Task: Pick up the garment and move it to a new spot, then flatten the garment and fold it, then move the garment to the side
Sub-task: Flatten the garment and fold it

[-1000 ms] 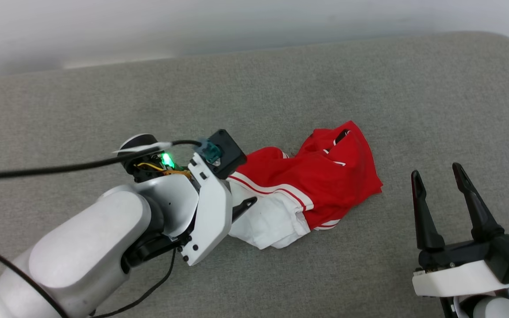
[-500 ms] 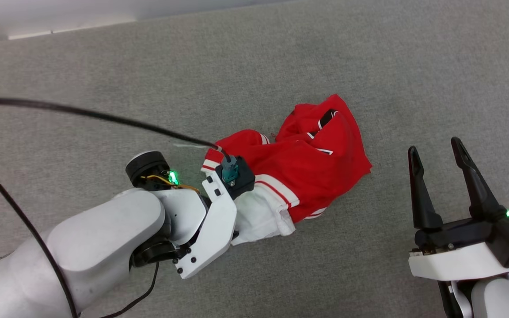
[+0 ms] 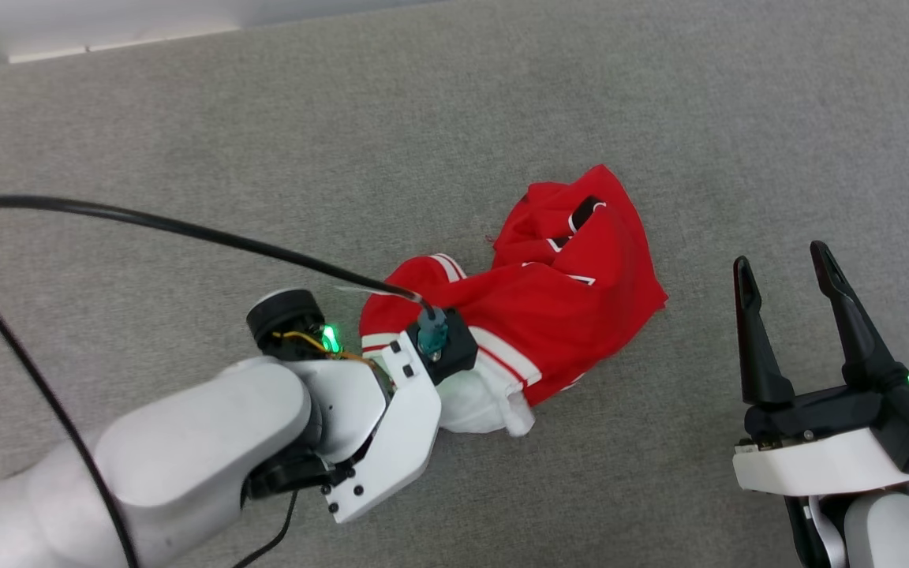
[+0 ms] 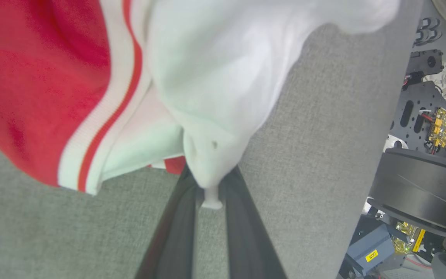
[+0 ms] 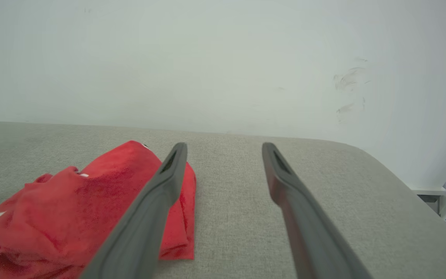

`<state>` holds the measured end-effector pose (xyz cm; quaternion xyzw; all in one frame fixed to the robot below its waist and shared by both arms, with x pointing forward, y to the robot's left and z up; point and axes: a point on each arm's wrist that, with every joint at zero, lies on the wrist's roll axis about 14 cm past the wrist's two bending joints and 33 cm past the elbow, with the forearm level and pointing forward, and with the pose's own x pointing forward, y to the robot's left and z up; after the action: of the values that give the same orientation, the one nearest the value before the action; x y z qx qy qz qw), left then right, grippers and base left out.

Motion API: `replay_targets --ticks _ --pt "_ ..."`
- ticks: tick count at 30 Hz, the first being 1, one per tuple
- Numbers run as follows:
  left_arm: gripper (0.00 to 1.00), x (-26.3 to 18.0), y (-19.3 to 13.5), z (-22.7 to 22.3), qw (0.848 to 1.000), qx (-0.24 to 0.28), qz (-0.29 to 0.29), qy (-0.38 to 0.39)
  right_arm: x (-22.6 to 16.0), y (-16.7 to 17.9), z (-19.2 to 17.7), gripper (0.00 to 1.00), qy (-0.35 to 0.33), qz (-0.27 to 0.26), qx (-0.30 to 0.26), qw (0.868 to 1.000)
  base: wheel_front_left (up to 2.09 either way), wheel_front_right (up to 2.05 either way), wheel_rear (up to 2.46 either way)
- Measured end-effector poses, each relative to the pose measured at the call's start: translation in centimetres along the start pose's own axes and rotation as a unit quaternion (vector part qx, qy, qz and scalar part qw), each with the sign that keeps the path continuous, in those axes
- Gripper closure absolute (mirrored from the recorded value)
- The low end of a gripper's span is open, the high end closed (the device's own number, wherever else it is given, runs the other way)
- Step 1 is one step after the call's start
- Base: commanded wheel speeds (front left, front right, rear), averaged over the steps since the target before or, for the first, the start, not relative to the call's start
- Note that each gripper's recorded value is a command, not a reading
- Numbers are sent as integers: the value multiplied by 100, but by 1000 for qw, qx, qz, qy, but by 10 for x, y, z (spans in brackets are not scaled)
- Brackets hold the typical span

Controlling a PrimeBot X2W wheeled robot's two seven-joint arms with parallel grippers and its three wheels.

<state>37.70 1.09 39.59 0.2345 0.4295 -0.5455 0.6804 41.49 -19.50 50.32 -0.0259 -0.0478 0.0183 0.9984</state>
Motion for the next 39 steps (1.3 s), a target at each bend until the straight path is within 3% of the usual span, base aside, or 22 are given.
replay_targets --ticks 5,9,15,23,24,25,26,31,39 --pt "100 -38 25 23 995 -14 51 -85 -2 7 5 0 -7 9 6 1000 0 0 0" --pt "100 -74 59 8 986 -45 120 -111 -2 16 11 0 -15 21 11 1000 0 0 0" --pt "100 -105 86 -57 967 -125 203 -91 0 29 16 0 -24 39 17 999 0 0 0" --pt "100 -92 67 -144 946 -242 216 -26 -2 34 14 0 -20 47 14 999 0 0 0" --pt "93 -90 64 -147 943 -251 216 -29 -3 34 14 0 -19 47 14 999 0 0 0" --pt "51 -89 62 -147 940 -261 216 -37 -4 34 13 0 -17 47 14 999 0 0 0" --pt "0 -89 61 -145 938 -264 218 -45 -6 34 13 0 -16 47 14 999 0 0 0" --pt "0 -110 67 -130 933 -248 247 -86 -9 37 18 0 -22 52 14 998 0 0 0" --pt "0 -186 91 -52 917 -162 308 -197 -12 40 25 0 -31 55 14 998 0 0 0"
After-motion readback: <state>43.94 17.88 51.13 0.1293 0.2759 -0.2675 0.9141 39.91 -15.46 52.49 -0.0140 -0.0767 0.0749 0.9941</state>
